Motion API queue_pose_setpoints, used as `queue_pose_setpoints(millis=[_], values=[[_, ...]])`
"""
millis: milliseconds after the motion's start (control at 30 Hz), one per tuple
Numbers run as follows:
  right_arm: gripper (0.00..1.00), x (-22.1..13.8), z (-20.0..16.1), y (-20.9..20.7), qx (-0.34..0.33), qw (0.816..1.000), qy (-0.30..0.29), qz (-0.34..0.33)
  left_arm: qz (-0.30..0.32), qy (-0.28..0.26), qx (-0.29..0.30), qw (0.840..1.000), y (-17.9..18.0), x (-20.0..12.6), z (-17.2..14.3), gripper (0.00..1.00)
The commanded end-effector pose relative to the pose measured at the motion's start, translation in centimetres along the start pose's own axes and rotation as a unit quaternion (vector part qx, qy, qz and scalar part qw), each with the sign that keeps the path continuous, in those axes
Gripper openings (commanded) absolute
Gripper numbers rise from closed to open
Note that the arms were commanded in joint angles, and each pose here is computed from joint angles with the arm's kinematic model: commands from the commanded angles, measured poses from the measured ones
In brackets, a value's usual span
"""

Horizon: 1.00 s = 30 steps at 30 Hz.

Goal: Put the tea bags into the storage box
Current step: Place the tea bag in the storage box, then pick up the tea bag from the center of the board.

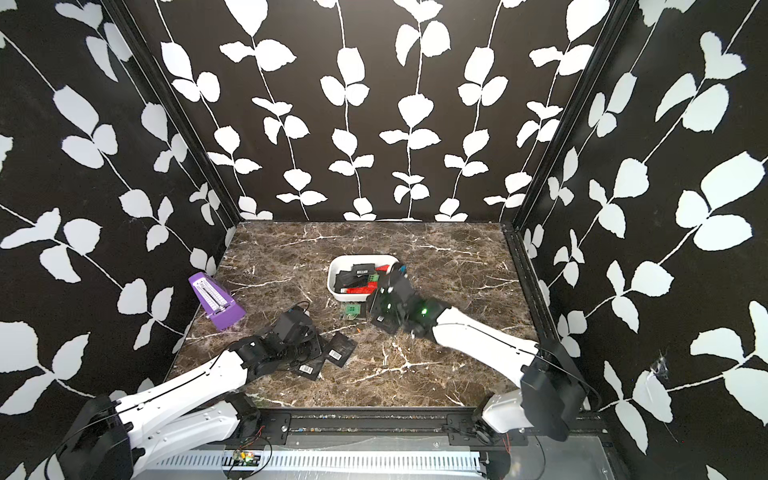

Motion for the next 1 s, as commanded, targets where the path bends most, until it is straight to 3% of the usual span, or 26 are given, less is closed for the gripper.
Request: queue_pose_setpoints(millis=[0,233,967], values=[[0.41,0.8,-4.1,-2.3,0.009,0.999,0.023,-0.024,-0.007,0.009,0.005,1.000,0.0,0.4,-0.4,0.19],[0.41,3.6,-7.9,-3.5,0.006,0.997,0.058,-0.044,-0.001,0.022,0.003,1.000,0.5,1.5,-1.1,0.12],[0.41,7.4,-9.3,-3.6,-0.005,0.995,0.081,-0.061,0.071,0.046,0.008,0.996,3.6,3.4,-2.6,0.00]])
Point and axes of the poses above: each gripper's point midway between its finger pads, its own x axis out along the fingers, its own y axis along the line the jaws close on, z = x × y, the point moved 3 cm from there along -x, back along the fingers, and after that the axes turned 10 degrees about x, right-handed, at the moved point
